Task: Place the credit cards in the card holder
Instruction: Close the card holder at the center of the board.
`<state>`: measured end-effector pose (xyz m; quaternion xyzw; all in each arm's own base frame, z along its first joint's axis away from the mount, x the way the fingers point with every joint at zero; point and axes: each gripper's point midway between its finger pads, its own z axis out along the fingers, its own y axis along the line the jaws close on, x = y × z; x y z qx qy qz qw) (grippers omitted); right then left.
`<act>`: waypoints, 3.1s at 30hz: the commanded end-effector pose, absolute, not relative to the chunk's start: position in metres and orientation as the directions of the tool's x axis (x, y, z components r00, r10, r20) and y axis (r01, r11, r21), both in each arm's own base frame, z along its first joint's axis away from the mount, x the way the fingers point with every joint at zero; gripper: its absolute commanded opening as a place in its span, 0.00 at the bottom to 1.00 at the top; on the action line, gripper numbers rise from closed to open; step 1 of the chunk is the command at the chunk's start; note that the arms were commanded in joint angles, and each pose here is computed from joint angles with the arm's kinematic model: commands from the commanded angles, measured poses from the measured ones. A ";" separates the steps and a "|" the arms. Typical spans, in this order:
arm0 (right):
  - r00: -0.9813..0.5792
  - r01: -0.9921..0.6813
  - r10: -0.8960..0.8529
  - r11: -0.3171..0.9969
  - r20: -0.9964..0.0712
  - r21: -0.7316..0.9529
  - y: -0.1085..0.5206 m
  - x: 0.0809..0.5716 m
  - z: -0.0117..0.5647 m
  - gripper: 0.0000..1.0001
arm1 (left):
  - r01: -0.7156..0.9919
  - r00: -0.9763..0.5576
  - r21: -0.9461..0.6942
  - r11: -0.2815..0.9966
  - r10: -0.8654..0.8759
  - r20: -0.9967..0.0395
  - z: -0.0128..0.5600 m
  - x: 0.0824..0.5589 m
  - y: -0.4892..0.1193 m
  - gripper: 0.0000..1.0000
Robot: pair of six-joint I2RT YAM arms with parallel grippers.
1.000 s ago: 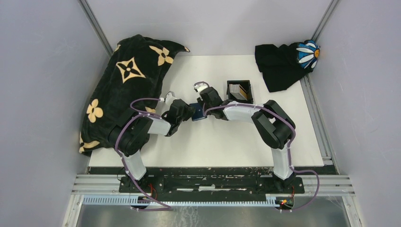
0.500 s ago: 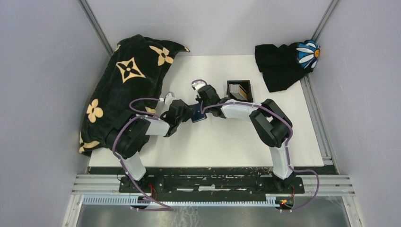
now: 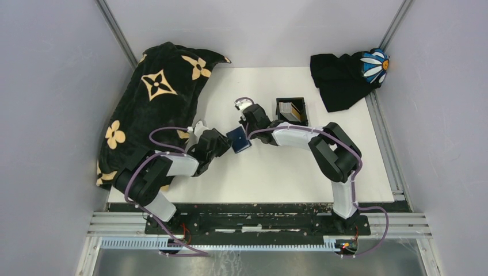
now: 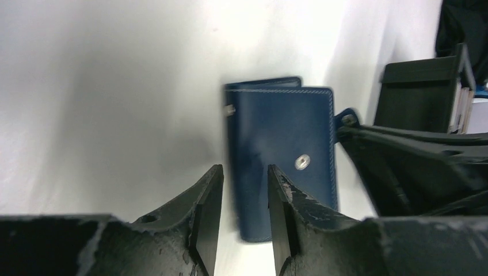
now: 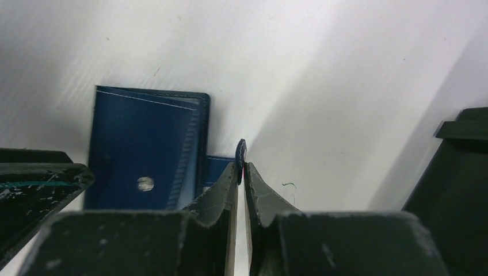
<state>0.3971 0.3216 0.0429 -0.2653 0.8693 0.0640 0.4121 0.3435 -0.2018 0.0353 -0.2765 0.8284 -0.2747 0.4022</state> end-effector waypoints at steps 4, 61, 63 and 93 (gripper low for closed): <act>-0.473 -0.528 -0.347 0.847 -0.810 -0.054 0.334 0.394 0.084 0.13 | -0.217 -0.510 -0.643 0.734 -0.647 -0.567 0.035 0.328 -0.185 0.44; -0.486 -0.498 -0.539 0.818 -0.688 -0.289 0.339 0.406 0.106 0.68 | -0.131 -0.505 -0.535 0.835 -0.521 -0.689 0.042 0.352 -0.196 0.44; -0.496 -0.514 -0.544 0.812 -0.677 -0.275 0.341 0.402 0.100 0.68 | -0.133 -0.506 -0.537 0.833 -0.523 -0.686 0.040 0.353 -0.197 0.44; -0.561 -0.558 -0.567 0.797 -0.604 -0.230 0.349 0.405 0.070 0.54 | -0.136 -0.520 -0.535 0.834 -0.520 -0.678 0.030 0.356 -0.201 0.44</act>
